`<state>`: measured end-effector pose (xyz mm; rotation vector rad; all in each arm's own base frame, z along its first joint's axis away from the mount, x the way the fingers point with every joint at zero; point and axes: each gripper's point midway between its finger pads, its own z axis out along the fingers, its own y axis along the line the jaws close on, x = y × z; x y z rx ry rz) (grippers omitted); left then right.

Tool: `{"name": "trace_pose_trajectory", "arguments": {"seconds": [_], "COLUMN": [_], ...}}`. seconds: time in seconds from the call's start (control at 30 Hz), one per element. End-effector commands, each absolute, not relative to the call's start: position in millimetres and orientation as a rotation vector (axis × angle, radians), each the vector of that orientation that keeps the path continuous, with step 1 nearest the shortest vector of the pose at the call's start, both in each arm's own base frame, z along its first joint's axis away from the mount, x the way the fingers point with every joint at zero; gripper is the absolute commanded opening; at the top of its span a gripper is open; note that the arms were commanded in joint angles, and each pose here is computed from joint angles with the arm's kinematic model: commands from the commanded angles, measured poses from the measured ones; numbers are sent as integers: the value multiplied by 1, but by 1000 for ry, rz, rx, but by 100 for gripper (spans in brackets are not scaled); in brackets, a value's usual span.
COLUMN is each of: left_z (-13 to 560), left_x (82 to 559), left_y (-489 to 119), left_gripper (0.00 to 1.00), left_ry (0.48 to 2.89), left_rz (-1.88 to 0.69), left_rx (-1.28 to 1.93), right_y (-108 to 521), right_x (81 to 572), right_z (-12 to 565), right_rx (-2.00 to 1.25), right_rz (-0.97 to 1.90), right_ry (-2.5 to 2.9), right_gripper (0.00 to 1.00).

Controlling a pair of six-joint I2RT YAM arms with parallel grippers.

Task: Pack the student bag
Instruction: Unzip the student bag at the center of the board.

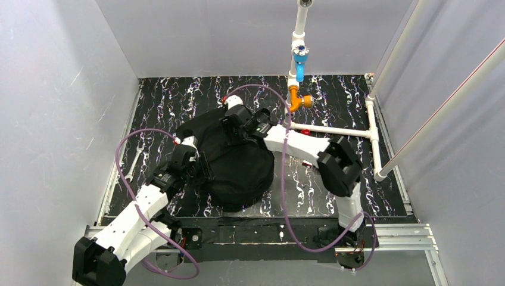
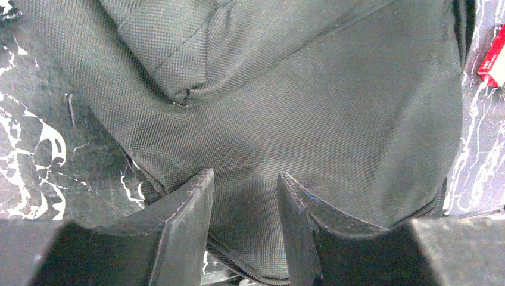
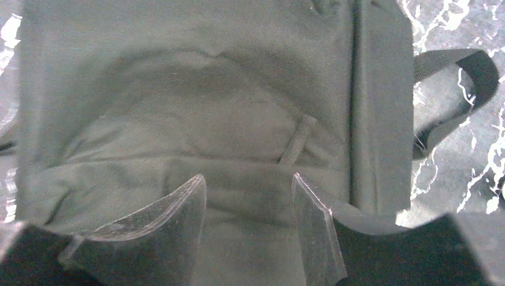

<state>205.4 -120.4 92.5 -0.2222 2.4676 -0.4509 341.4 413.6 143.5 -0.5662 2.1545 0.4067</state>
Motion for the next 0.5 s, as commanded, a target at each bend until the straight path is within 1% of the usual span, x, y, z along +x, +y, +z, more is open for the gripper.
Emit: {"name": "trace_pose_trajectory", "arguments": {"seconds": [0.0,0.07,0.1,0.13,0.17,0.23,0.37,0.47], "left_z": [82,83,86,90,94,101,111,123], "left_x": [199,197,197,198,199,203,210,216], "left_y": [-119,-118,-118,-118,-117,-112,-90,-77], "left_gripper": [42,43,45,52,62,76,91,96], "left_ry": [2497,2508,2504,2495,2485,2461,2460,2447], "left_rz": [-452,-449,-449,-450,-445,-409,-235,-157], "left_rx": [-277,-269,-260,-250,-240,-225,-239,-331], "right_y": [416,415,413,411,409,407,411,415], "right_x": [369,375,379,383,386,390,391,389], "right_z": [143,137,134,132,130,129,122,116], "right_rx": [-580,-568,-563,-555,-547,-536,-543,-550], "right_rz": [304,284,266,252,240,248,290,320], "right_ry": [2106,2100,2104,2109,2111,2107,2098,2112], "right_gripper": [60,61,61,61,61,62,62,61]}}
